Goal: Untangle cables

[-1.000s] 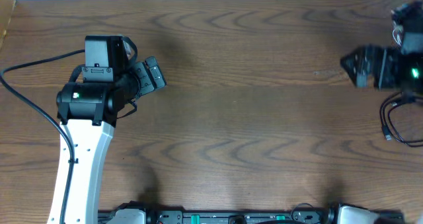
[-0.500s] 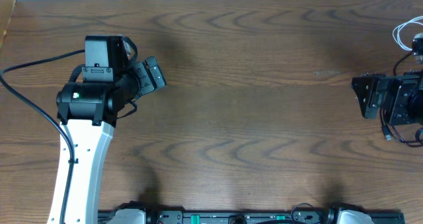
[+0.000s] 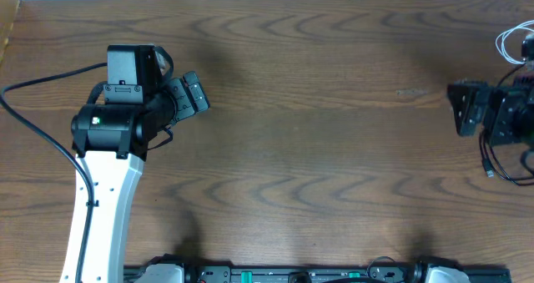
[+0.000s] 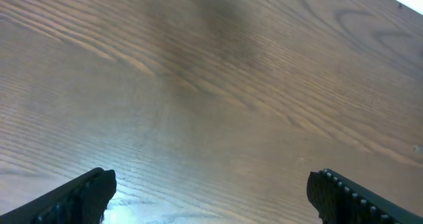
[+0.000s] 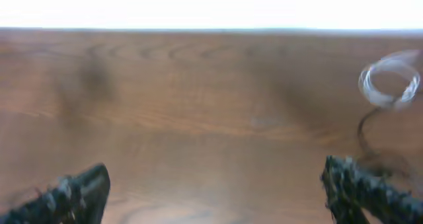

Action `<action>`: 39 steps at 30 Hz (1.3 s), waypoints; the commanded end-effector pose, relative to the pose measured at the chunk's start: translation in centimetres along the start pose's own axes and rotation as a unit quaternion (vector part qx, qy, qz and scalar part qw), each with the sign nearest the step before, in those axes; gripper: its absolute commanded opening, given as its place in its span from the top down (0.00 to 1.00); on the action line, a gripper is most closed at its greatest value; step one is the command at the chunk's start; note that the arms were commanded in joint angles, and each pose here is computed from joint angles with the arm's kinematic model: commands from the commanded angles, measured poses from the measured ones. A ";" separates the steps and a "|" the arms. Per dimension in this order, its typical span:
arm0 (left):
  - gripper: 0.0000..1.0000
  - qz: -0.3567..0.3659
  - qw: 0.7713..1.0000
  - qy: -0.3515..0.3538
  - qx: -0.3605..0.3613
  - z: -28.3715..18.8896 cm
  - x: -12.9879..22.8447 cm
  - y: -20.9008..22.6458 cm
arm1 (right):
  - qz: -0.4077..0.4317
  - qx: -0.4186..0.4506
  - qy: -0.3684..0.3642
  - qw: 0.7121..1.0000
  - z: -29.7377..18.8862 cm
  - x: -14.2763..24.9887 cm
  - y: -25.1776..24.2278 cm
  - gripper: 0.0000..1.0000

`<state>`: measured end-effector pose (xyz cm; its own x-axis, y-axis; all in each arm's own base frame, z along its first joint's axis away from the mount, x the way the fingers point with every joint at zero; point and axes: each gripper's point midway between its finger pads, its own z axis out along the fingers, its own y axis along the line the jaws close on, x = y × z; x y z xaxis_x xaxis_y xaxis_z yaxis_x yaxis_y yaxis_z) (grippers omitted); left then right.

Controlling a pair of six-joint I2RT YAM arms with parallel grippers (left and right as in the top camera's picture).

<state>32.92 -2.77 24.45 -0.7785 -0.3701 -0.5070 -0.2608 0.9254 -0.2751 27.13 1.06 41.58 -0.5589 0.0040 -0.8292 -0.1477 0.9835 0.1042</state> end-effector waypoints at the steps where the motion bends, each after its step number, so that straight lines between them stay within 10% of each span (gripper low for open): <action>1: 0.02 0.003 1.000 -0.004 0.001 -0.3 -0.2 0.0 | -0.028 -0.001 -0.039 0.999 0.2 0.3 0.7 0.01; 20: 0.02 0.003 1.000 -0.004 0.001 -0.3 -0.2 0.0 | -0.036 0.045 -0.293 0.954 6.4 13.7 -0.8 0.01; 39: 0.02 0.003 1.000 -0.004 0.001 -0.3 -0.2 0.0 | -0.006 0.053 -0.257 0.965 12.1 22.9 -2.3 0.01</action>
<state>32.91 -2.78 24.44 -0.7787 -0.3701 -0.5066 -0.2607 0.9253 -0.2753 24.56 1.15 16.40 -0.0620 0.0247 -0.9978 -0.0632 0.9976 0.0286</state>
